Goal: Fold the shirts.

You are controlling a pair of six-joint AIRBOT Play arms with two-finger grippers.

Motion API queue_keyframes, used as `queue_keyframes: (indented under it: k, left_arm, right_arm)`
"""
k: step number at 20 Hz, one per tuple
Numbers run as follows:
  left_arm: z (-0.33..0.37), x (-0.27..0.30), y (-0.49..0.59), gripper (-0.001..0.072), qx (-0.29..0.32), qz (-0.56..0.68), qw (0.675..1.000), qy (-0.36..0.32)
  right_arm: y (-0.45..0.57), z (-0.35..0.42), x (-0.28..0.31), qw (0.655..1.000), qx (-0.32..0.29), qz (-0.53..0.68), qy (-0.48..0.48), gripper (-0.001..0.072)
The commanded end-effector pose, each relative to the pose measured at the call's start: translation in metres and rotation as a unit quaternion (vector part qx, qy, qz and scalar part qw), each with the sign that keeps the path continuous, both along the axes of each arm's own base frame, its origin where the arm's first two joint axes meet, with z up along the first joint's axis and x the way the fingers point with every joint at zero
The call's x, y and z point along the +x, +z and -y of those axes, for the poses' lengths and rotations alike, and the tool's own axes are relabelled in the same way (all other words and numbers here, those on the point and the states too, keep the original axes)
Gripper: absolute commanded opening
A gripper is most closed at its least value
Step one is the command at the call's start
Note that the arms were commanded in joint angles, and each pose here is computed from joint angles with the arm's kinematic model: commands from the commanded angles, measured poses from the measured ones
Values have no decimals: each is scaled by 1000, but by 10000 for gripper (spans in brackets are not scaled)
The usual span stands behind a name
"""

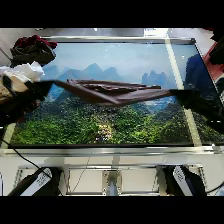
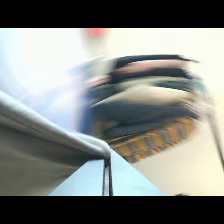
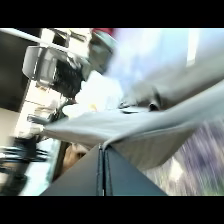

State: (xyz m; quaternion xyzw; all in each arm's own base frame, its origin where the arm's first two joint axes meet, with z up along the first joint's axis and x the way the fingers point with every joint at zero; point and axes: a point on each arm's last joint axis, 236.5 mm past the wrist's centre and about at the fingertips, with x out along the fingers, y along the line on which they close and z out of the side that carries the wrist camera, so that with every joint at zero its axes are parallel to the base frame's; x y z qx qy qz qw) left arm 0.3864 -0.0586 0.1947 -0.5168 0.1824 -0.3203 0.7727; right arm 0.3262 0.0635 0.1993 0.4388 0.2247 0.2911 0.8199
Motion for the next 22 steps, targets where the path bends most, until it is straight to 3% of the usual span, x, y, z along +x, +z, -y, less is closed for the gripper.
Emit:
queue_keyframes:
  k: [1,2,4,6,7,9,11,13,17,19,22]
  left_arm:
    - [34,-75,173,11,109,255,961,2]
    - [42,-97,204,11,182,296,937,37]
    - [31,-141,255,11,350,330,859,173]
    - [8,-187,293,11,436,328,787,287]
    - [3,-203,301,11,463,317,768,309]
    - [7,-205,291,11,497,292,767,282]
    - [-5,-177,272,11,500,252,786,260]
    - [-29,-127,240,11,483,181,824,234]
    - [-26,-29,110,11,424,34,902,75]
    - [-8,19,36,11,440,-11,897,35]
    - [10,93,-70,11,506,-67,859,48]
  right_arm:
    - [125,-30,-69,982,-103,156,-40,22]
    - [156,-33,-91,965,-157,192,-84,22]
    - [203,-30,-128,909,-279,237,-199,21]
    - [245,-24,-159,838,-378,264,-291,20]
    - [266,-22,-170,809,-403,282,-321,19]
    - [297,-18,-173,788,-411,311,-338,20]
    - [302,-6,-147,806,-396,312,-310,20]
    - [281,20,-104,855,-359,266,-264,21]
    - [187,60,-10,947,-238,169,-137,21]
    - [92,67,39,961,-246,67,-103,21]
    - [-59,60,99,939,-326,-64,-83,21]
